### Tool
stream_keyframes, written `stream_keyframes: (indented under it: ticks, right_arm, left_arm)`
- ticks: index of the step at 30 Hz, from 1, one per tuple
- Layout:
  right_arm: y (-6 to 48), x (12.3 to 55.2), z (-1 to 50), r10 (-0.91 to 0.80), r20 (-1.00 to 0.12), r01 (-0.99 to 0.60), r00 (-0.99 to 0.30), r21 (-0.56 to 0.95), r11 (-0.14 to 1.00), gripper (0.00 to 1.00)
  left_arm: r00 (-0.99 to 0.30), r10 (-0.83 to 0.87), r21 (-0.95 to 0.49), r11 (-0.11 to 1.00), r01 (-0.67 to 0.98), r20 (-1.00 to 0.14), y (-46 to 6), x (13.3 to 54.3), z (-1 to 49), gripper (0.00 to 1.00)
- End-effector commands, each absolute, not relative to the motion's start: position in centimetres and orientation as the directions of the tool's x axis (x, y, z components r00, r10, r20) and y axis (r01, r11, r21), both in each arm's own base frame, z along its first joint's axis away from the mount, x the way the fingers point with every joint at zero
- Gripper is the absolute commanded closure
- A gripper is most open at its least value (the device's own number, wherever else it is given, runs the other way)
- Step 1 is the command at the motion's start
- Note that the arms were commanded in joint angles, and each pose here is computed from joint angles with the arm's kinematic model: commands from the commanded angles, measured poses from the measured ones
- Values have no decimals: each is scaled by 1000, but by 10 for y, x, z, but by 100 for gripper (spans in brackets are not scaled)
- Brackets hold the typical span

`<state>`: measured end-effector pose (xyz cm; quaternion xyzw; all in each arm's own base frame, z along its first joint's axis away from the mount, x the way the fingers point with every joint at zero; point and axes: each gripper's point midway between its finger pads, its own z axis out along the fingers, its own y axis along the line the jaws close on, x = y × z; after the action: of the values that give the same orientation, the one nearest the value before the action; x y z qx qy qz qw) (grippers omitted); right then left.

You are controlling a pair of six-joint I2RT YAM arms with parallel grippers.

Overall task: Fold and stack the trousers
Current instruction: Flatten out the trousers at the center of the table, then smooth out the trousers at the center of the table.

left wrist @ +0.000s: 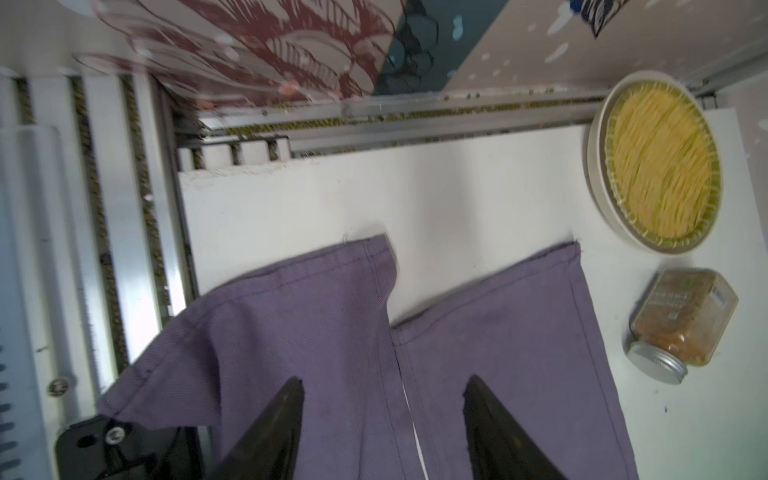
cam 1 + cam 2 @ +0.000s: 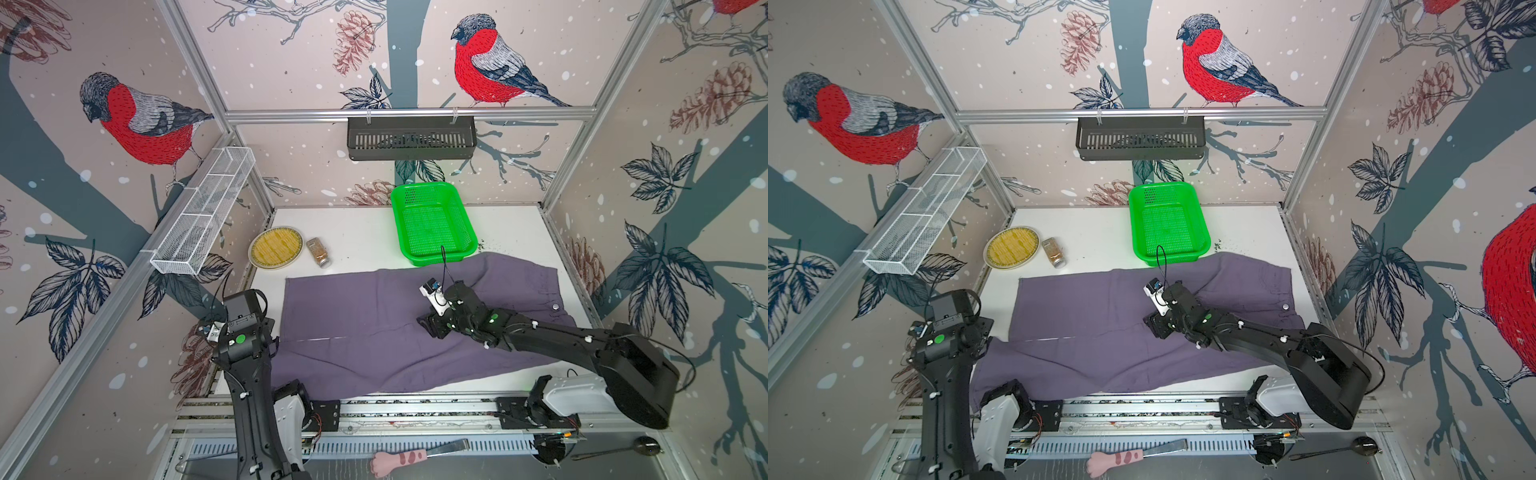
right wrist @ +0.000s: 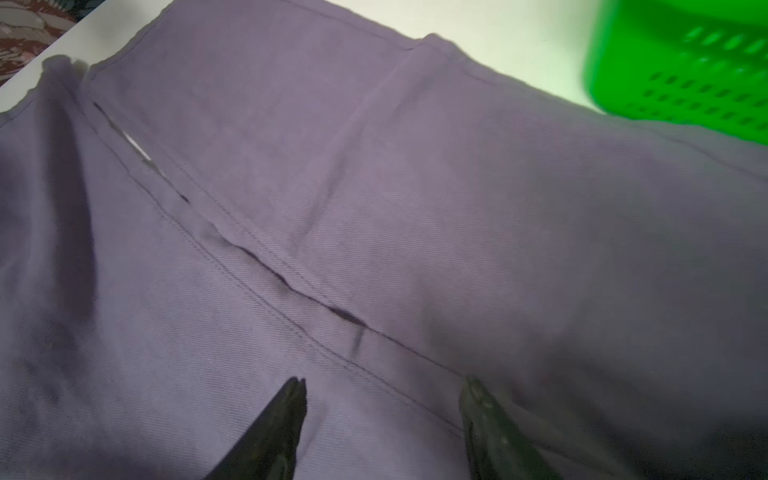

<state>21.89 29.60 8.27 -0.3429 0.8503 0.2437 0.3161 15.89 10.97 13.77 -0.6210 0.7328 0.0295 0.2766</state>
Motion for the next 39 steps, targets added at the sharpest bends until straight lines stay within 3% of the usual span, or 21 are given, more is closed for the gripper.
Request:
stream_keyframes:
  ticks: [1, 10, 17, 29, 39]
  right_arm:
    - [308, 209, 72, -444, -673, -747, -592, 251, 616, 40]
    - [310, 186, 29, -511, -577, -737, -637, 263, 622, 46]
    - [306, 189, 7, -537, -543, -727, -645, 220, 650, 49]
    - [289, 221, 8, -526, -536, -692, -660, 163, 703, 48]
    - [297, 233, 57, -443, -620, -698, -647, 249, 671, 43]
  left_arm:
    - [-160, -925, -391, 296, -871, -344, 86, 181, 120, 41]
    - [-262, -937, -390, 337, -857, -232, 52, 189, 59, 52]
    - [-287, -934, -368, 349, -862, -214, 52, 197, 38, 60]
    - [-328, -919, -333, 386, -861, -216, 57, 211, 14, 64]
    - [-350, -909, -320, 409, -855, -227, 67, 238, 21, 63]
